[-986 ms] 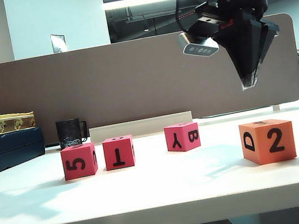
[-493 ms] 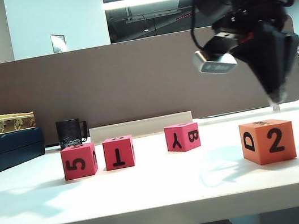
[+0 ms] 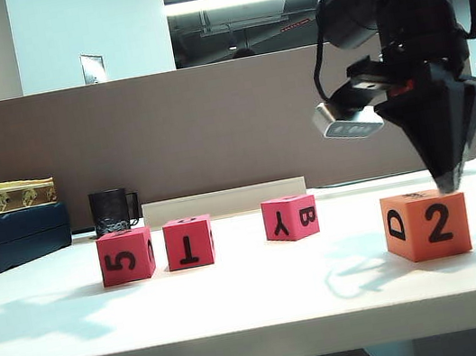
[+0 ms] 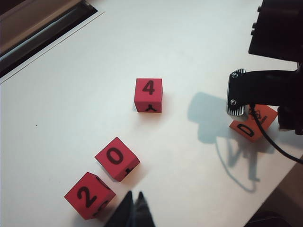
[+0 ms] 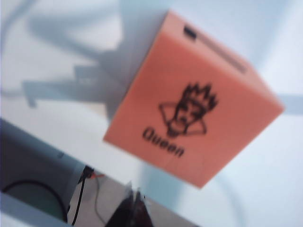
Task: Select the appropriate blocks from the scattered letter blocks on the table and arrange them in a row to spell out "2024".
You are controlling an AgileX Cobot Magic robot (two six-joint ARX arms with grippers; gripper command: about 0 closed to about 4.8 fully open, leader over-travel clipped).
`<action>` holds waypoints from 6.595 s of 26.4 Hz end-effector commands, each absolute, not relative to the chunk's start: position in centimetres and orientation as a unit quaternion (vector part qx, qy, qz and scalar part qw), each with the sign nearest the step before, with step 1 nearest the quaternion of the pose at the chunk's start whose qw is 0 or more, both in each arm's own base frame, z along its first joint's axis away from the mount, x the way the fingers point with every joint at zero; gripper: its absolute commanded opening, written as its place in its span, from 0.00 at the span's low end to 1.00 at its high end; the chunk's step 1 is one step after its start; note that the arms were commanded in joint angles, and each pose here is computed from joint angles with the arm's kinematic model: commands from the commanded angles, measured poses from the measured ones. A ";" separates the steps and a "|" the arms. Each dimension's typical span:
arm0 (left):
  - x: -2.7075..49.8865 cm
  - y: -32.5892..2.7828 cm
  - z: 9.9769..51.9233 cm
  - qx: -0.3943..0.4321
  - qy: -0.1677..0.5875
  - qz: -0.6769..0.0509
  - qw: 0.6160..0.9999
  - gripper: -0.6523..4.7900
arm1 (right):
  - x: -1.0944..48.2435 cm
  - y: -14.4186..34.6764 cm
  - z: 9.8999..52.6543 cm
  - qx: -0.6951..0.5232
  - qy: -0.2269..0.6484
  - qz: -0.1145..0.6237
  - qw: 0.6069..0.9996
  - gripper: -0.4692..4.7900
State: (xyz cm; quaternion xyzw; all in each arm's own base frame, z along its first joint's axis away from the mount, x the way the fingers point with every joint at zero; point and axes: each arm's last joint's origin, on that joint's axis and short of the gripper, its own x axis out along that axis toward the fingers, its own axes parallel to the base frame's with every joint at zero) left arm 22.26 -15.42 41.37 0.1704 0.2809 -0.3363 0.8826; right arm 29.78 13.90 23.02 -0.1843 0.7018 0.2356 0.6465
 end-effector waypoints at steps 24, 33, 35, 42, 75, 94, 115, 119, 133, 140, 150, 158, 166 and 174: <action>21.7 -15.9 41.0 0.108 0.298 -0.414 0.854 0.11 | 31.1 14.6 21.8 -0.183 0.674 0.240 0.674 0.07; 21.3 -18.9 37.7 0.133 0.254 -0.410 0.866 0.11 | 31.1 14.6 21.8 -0.183 0.672 0.240 0.676 0.07; 20.1 -20.0 37.1 0.148 0.235 -0.408 0.870 0.11 | 31.1 14.6 21.8 -0.183 0.671 0.240 0.677 0.07; 17.0 -21.7 36.1 0.177 0.206 -0.396 0.877 0.11 | 31.3 14.6 21.8 -0.191 0.663 0.232 0.685 0.07; 10.9 -23.6 29.6 0.282 0.220 -0.343 0.868 0.11 | 31.1 14.2 23.8 -0.208 0.635 0.202 0.716 0.07; 10.7 -23.5 29.7 0.278 0.224 -0.358 0.863 0.11 | 30.5 14.5 24.4 -0.194 0.630 0.226 0.717 0.07; 10.5 -23.0 30.5 0.269 0.210 -0.360 0.868 0.11 | 31.2 14.8 21.9 -0.198 0.668 0.221 0.683 0.07; 10.5 -22.9 30.6 0.267 0.209 -0.360 0.869 0.11 | 31.4 14.9 21.9 -0.201 0.660 0.218 0.690 0.07; 10.5 -22.9 30.6 0.268 0.209 -0.360 0.869 0.11 | 32.3 14.9 22.0 -0.238 0.622 0.172 0.726 0.07; 10.5 -22.9 30.6 0.268 0.210 -0.360 0.868 0.11 | 32.6 15.1 22.1 -0.235 0.607 0.173 0.739 0.07; 10.5 -22.9 30.6 0.268 0.209 -0.360 0.869 0.11 | 33.1 15.2 24.2 -0.236 0.539 0.159 0.793 0.07; 10.5 -22.8 30.5 0.275 0.217 -0.359 0.865 0.11 | 32.8 15.0 25.4 -0.239 0.545 0.160 0.787 0.07; 10.4 -22.7 30.4 0.277 0.218 -0.359 0.864 0.11 | 31.8 14.6 27.5 -0.244 0.584 0.163 0.757 0.07; 10.4 -22.7 30.4 0.277 0.219 -0.359 0.864 0.11 | 32.3 15.1 25.8 -0.225 0.611 0.192 0.734 0.07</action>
